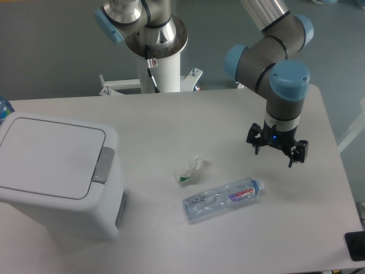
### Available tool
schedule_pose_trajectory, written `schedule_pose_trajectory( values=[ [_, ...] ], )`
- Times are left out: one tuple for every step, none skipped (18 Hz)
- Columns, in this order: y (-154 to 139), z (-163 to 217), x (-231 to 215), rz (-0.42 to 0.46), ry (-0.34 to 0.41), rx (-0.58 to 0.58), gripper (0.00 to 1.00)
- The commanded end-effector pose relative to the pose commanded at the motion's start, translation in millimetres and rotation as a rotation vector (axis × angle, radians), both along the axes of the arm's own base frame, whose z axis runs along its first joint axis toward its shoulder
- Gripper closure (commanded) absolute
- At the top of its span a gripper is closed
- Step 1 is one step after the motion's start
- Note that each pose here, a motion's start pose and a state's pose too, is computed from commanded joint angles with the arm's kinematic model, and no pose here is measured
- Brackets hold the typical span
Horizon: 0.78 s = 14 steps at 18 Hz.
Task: Open the trash can
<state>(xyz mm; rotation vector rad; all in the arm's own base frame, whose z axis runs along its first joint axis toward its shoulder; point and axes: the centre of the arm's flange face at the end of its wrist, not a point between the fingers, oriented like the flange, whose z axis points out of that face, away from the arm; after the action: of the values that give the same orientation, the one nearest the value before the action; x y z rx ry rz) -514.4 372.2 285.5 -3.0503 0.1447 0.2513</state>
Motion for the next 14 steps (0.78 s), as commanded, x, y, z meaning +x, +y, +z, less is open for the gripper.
schedule_pose_trajectory(
  values=[
    [0,-1,0,0.000,-0.001,-0.001,0.00],
    [0,-2,0,0.000,-0.003,0.000,0.00],
    [0,-2,1,-0.002,-0.005,0.003,0.00],
    [2,2,-1,-0.008,0.004,0.021,0.00],
    [5,7,-2,-0.011,0.011,0.055,0.00],
    [9,6,-3,-0.018,0.007,0.084,0.00],
    [10,3,-1,-0.020,-0.007,0.103,0.00],
    [11,-1,2,-0.022,-0.022,0.115,0.00],
    [12,-3,5,-0.018,-0.034,0.130,0.00],
    [16,-2,7,0.007,-0.049,0.158,0.00],
    [19,0,9,0.050,-0.070,0.197,0.00],
    [23,6,9,0.094,-0.089,0.241,0.00],
    [26,14,9,0.129,-0.101,0.281,0.00],
    [29,20,9,0.169,-0.115,0.313,0.00]
  ],
)
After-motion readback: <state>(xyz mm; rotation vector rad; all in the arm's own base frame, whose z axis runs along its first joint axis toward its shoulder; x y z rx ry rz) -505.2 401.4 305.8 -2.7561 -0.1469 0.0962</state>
